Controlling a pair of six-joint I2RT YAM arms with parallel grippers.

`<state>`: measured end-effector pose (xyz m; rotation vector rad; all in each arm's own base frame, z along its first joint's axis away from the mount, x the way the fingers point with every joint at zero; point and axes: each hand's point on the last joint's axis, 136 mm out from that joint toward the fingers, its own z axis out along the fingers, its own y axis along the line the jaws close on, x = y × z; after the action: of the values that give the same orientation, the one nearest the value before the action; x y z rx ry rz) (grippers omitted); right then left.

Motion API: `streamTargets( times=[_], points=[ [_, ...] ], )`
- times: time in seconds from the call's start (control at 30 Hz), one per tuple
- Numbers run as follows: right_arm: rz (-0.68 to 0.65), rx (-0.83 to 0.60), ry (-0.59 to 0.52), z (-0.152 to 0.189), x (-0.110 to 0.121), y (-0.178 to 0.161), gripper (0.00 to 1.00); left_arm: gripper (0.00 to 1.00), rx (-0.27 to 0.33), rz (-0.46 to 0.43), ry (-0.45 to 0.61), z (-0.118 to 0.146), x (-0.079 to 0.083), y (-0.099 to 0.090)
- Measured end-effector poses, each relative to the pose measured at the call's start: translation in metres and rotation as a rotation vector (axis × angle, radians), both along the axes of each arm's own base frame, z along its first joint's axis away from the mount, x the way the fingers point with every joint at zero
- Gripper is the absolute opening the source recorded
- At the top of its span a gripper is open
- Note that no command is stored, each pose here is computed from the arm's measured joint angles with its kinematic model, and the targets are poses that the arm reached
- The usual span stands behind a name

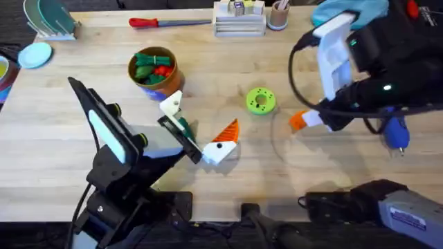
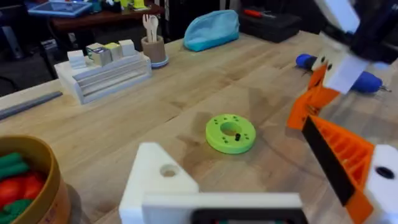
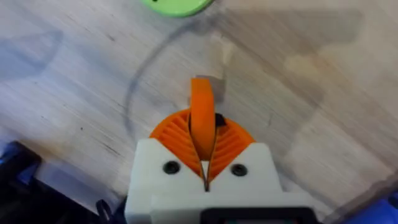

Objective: Pick up the gripper from the table and insert it into the empty holder that is missing its gripper. Then pick up a screw, insert it into the mounting hole, and use the screwdriver to tighten it. Finally, clean up the table by picking up the vegetable and placing it into the bucket.

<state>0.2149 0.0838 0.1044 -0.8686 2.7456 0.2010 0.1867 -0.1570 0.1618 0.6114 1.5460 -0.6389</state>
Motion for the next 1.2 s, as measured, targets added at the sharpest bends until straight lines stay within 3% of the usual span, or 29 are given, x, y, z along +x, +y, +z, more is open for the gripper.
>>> streamTargets(
  times=[0.13, 0.3, 0.43, 0.57, 0.7, 0.93, 1.07, 1.2],
  points=[
    [-0.018, 0.067, -0.142, 0.040, 0.018, 0.008, 0.011, 0.992, 0.000, 0.000, 0.000, 0.000, 0.000, 0.000],
    [-0.113, 0.265, -0.416, 0.104, 0.062, 0.030, 0.009, 0.992, 0.000, 0.000, 0.000, 0.000, 0.000, 0.000],
    [-0.292, 0.481, -0.467, 0.132, 0.097, 0.047, 0.009, 0.992, 0.000, 0.000, 0.000, 0.000, 0.000, 0.000],
    [-0.329, 0.719, -0.340, 0.129, 0.120, 0.085, 0.009, 0.992, 0.000, 0.000, 0.000, 0.000, 0.000, 0.000],
    [-0.301, 0.897, -0.102, 0.108, 0.124, 0.124, 0.009, 0.992, 0.000, 0.000, 0.000, 0.000, 0.000, 0.000],
    [-0.238, 1.020, 0.348, 0.065, 0.091, 0.175, 0.009, 0.992, 0.000, 0.000, 0.000, 0.000, 0.000, 0.000],
    [-0.182, 1.030, 0.514, 0.053, 0.067, 0.198, 0.009, 0.992, 0.000, 0.000, 0.000, 0.000, 0.000, 0.000],
    [-0.083, 1.050, 0.579, 0.053, 0.048, 0.222, 0.009, 0.992, 0.000, 0.000, 0.000, 0.000, 0.000, 0.000]
  ],
)
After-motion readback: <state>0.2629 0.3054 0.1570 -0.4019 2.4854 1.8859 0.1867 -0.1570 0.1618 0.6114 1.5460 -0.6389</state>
